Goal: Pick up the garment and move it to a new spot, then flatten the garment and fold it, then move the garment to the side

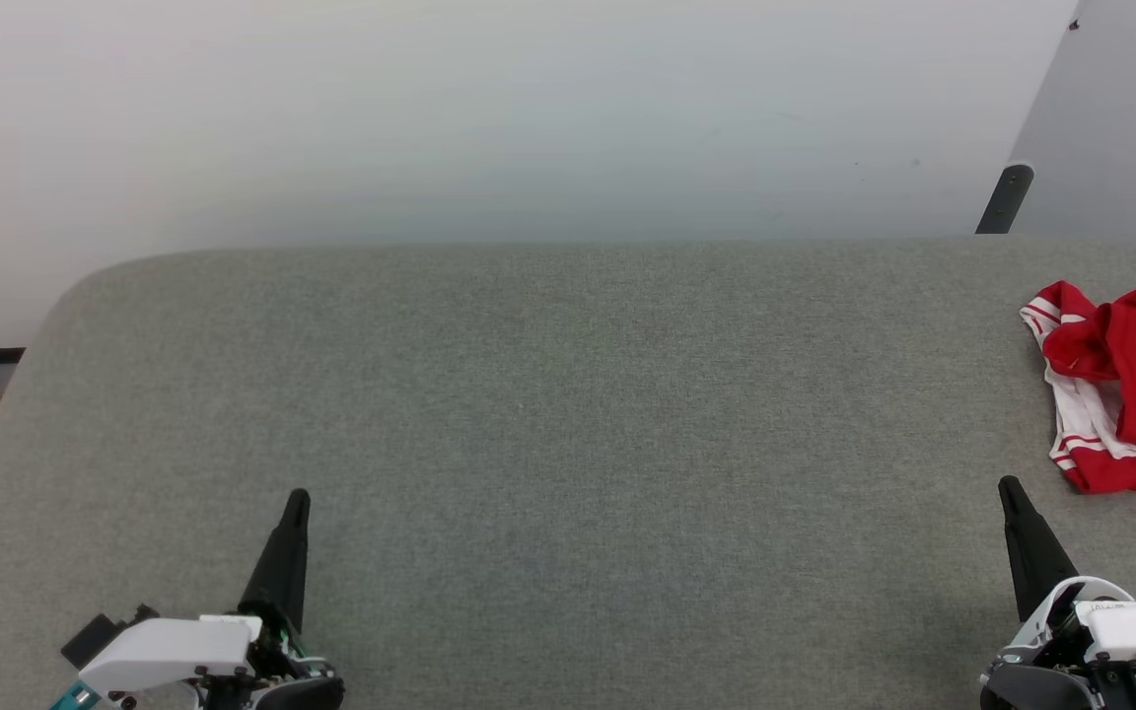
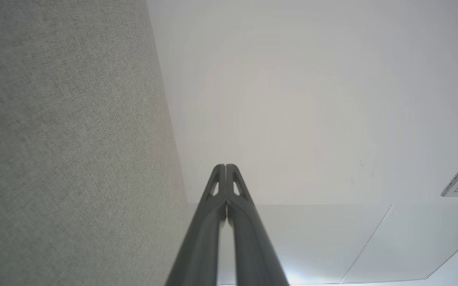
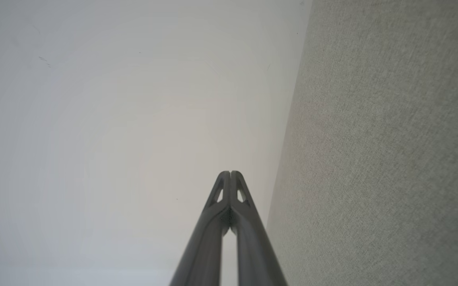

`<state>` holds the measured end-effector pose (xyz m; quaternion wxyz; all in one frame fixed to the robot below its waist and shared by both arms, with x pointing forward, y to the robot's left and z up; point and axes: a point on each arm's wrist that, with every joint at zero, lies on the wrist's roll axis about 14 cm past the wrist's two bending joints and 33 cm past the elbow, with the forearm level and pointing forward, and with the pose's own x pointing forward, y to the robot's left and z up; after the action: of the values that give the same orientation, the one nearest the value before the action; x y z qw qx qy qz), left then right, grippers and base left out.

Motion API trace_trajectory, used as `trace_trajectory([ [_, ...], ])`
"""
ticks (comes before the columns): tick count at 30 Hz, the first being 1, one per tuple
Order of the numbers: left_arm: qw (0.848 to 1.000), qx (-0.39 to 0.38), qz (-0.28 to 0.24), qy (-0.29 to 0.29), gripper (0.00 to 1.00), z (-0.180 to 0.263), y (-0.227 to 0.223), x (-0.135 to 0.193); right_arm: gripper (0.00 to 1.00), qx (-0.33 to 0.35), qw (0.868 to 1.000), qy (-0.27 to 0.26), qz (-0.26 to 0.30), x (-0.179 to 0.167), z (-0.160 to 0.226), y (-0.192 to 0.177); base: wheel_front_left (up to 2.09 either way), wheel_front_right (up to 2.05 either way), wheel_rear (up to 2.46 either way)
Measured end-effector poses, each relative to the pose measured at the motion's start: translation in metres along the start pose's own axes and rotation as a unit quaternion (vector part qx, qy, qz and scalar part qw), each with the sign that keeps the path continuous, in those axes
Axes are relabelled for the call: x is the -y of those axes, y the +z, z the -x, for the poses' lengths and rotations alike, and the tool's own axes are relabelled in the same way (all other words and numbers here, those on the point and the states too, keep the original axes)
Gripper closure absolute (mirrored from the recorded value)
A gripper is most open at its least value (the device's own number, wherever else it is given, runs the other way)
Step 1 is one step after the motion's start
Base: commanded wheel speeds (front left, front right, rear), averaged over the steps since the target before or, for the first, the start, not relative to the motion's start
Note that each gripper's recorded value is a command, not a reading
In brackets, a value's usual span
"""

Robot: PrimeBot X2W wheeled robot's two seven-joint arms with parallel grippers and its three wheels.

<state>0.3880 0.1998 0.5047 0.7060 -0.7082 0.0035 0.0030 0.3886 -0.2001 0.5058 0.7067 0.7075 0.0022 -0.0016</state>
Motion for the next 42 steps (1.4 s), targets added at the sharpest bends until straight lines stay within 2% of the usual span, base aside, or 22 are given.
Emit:
trace_trajectory([
  [42, 1.000, 0.000, 0.000, 0.000, 1.00, 0.0000, -0.0001, 0.0000, 1.00, 0.000, 1.000, 0.000, 0.000, 0.0000, 0.0000, 0.0000, 0.00, 0.00, 0.00],
])
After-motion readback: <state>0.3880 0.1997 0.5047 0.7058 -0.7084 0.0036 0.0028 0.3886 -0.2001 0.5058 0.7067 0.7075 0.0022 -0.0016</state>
